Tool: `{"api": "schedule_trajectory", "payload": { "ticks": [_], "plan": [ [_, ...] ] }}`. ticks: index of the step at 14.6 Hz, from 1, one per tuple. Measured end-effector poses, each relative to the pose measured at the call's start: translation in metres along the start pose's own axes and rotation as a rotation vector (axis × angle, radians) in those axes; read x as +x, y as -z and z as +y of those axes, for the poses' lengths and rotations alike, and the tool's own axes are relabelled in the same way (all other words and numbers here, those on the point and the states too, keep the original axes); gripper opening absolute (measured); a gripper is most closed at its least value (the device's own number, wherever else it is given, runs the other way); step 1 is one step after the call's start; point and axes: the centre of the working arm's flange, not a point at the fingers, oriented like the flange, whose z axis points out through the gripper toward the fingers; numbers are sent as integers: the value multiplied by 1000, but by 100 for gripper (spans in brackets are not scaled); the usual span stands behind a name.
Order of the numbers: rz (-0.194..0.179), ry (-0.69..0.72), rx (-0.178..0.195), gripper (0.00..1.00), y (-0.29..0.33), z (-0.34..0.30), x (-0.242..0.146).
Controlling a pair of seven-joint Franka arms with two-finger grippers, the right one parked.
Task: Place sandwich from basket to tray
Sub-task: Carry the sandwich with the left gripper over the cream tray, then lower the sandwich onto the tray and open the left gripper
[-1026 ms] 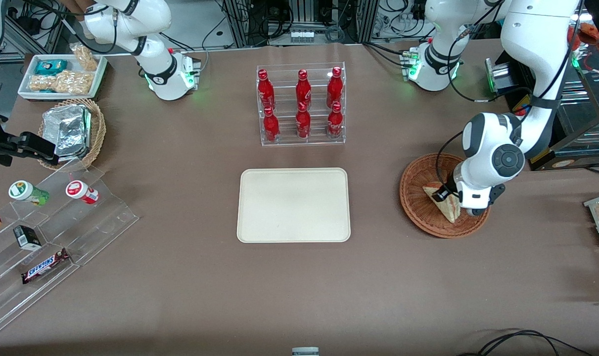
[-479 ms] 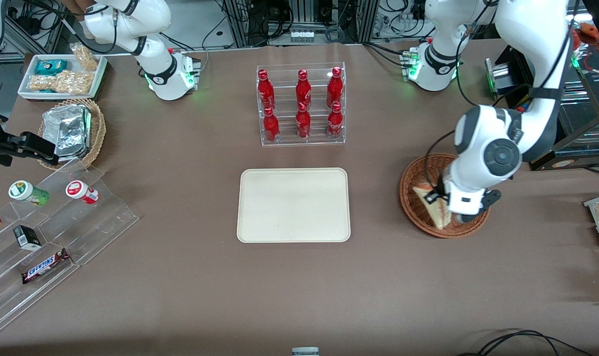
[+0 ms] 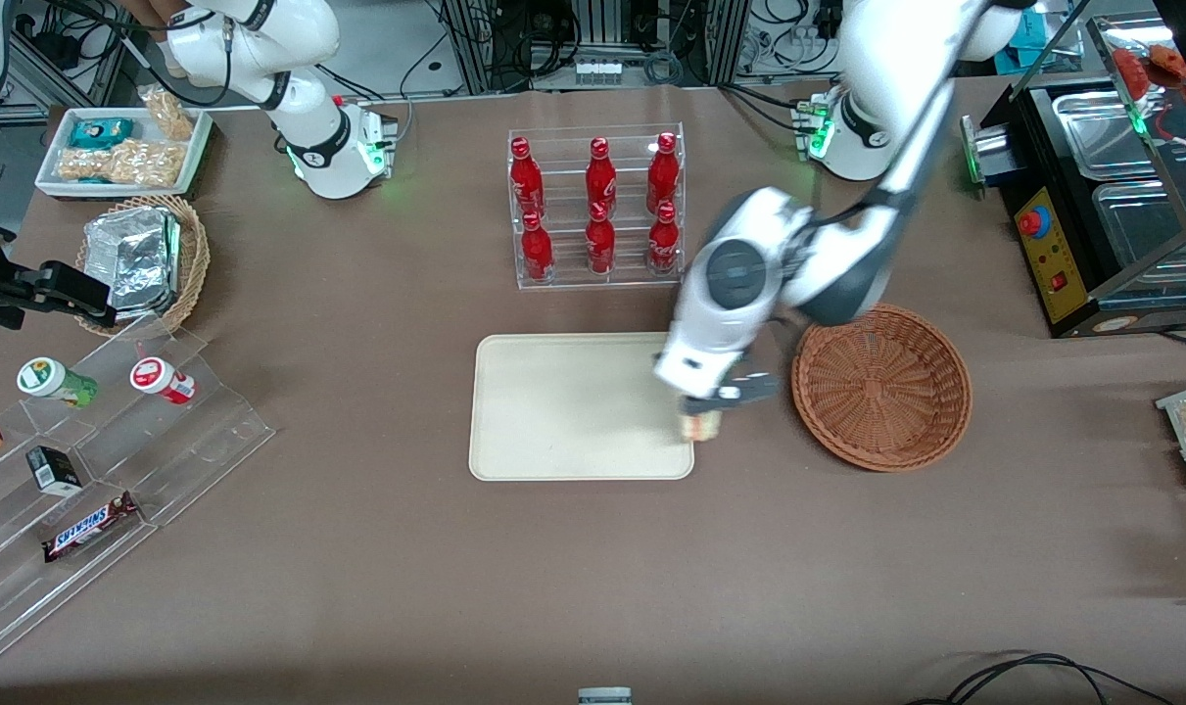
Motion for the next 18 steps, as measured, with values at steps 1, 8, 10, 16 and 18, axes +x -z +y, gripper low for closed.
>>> {"api": "schedule_trajectory", "payload": {
  "ticks": [1,8,10,16,18],
  "plan": [
    [-14,-29,10,15,-20,20,-9],
    [-16,-88,-4,15,-57,63,-27],
    [-4,-107,-19,15,-53,78,-37],
    [5,-96,-28,22,-66,104,-44],
    [32,-97,-17,37,-66,105,-39]
  ]
}}
